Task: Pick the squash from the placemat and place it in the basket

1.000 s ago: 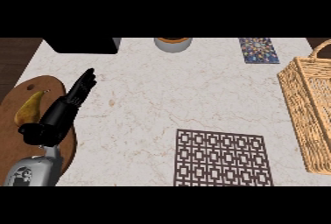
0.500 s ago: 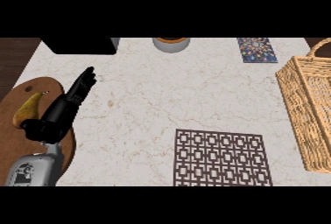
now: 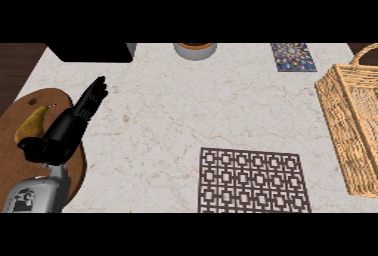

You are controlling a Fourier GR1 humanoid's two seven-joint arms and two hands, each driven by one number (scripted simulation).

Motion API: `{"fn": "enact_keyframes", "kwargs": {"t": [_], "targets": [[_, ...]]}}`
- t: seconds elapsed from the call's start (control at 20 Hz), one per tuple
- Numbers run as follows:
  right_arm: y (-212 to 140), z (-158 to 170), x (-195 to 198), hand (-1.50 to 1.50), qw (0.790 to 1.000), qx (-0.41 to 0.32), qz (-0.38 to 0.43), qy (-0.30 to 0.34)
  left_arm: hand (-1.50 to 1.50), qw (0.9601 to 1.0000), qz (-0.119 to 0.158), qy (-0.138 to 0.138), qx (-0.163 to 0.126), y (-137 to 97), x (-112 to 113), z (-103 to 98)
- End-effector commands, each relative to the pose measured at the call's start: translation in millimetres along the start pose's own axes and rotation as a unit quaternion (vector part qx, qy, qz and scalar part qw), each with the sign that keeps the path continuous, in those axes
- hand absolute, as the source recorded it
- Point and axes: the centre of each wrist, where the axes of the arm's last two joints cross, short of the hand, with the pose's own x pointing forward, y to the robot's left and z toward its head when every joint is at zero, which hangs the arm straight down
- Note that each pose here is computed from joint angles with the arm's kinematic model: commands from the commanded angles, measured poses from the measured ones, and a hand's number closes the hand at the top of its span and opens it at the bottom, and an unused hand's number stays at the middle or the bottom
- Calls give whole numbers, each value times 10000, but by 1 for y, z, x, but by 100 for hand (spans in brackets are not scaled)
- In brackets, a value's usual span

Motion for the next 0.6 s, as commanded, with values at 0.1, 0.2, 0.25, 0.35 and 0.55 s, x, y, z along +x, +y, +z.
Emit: {"fn": "enact_keyframes", "kwargs": {"t": [0.1,0.2,0.25,0.35,0.55], "targets": [[1,-8,-27,-150,9959,-559,-704,142,0,10000,13,56,-74,14,-1,16],[4,-13,-34,-150,9975,-464,-522,136,0,9999,-102,12,28,-11,-11,2],[0,-31,-17,-150,9986,-373,-360,32,0,10000,73,39,45,12,-3,8],[12,-39,-4,-150,9985,-387,-375,-99,0,9999,-75,53,49,2,-2,2],[-16,-37,-21,-150,9973,-348,-574,-295,0,10000,10,83,10,-8,-1,7]]}}
